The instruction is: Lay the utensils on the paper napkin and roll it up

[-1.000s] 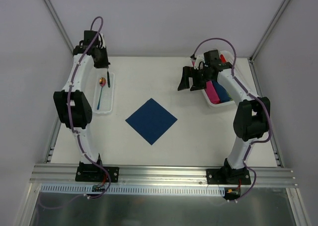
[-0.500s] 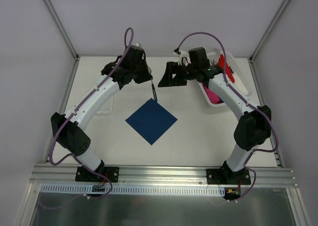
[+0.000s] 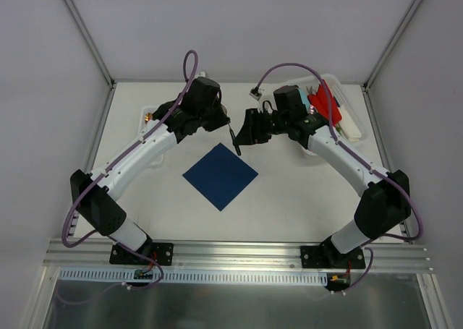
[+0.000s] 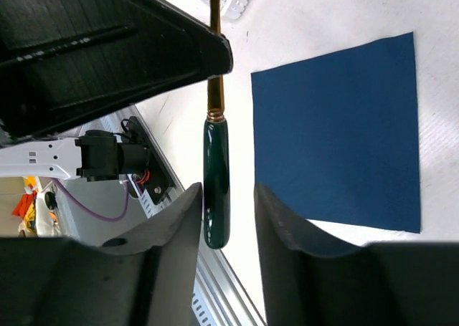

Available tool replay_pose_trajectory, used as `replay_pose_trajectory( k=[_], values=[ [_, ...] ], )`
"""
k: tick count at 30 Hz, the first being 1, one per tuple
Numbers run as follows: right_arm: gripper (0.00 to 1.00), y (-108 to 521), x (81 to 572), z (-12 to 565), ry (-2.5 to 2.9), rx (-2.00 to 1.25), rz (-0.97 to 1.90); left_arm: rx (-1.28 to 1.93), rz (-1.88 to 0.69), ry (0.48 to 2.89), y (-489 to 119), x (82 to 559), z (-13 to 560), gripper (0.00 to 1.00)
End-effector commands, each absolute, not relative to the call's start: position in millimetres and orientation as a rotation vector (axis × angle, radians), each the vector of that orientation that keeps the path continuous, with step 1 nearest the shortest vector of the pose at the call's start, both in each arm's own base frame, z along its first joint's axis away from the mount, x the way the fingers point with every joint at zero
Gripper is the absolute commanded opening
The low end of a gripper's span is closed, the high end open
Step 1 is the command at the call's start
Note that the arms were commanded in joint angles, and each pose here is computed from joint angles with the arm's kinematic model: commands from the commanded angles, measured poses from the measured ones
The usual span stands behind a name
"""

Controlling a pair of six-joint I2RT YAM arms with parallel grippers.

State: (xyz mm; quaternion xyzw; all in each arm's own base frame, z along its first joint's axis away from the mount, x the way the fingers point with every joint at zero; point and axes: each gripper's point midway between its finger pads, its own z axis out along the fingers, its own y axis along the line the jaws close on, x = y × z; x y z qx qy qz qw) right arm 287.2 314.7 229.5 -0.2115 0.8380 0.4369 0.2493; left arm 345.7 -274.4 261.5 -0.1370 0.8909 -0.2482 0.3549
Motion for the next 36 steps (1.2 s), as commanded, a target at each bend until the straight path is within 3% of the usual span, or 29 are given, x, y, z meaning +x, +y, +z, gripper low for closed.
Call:
replay_pose_trajectory(
  k=[1,3,8,11,12,14,15,16,19,24,26,30,36],
  values=[
    [0.36,317.4,280.8,258.6,2.166,-0.609,1.252,-0.396,-0.743,2.182,-275.3,343.8,296.5,0.0],
    [0.29,320.1,278.5,262.5,2.15,-0.616,1.29,-0.382,-0.776,2.165,-278.6,342.6,301.0,0.0],
    [0.32,325.9,274.4,267.5,2.145,-0.639,1.36,-0.375,-0.793,2.15,-280.5,340.0,306.8,0.0],
    [0.06,326.1,274.4,268.1,2.14,-0.645,1.367,-0.373,-0.805,2.145,-280.7,338.4,308.9,0.0],
    [0.0,326.2,273.9,270.3,2.129,-0.65,1.37,-0.378,-0.811,2.141,-280.1,337.5,310.6,0.05],
    [0.0,326.9,270.9,275.3,2.11,-0.666,1.4,-0.388,-0.828,2.116,-279.6,337.9,314.0,0.16],
    [0.0,327.5,271.3,281.7,2.081,-0.675,1.42,-0.385,-0.84,2.09,-276.8,335.9,322.3,0.43],
    [0.0,326.3,269.6,288.0,2.07,-0.671,1.47,-0.375,-0.832,2.078,-273.5,335.1,323.7,0.57],
    [0.0,325.1,270.4,309.2,1.986,-0.678,1.595,-0.323,-0.877,1.988,-263.8,331.0,349.4,0.8],
    [0.0,319.3,278.2,354.4,1.837,-0.597,1.847,-0.182,-1.06,1.83,-263.4,307.7,381.9,0.74],
    [0.0,319.6,271.9,360.0,1.813,-0.616,1.908,-0.194,-1.156,1.776,-267.3,304.9,381.4,0.64],
    [0.0,319.0,261.1,379.2,1.749,-0.605,2.024,-0.179,-1.305,1.618,-270.6,295.0,402.3,0.55],
    [0.0,315.2,249.7,397.5,1.657,-0.659,2.106,-0.146,-1.364,1.513,-273.8,293.2,416.1,0.52]
  ],
)
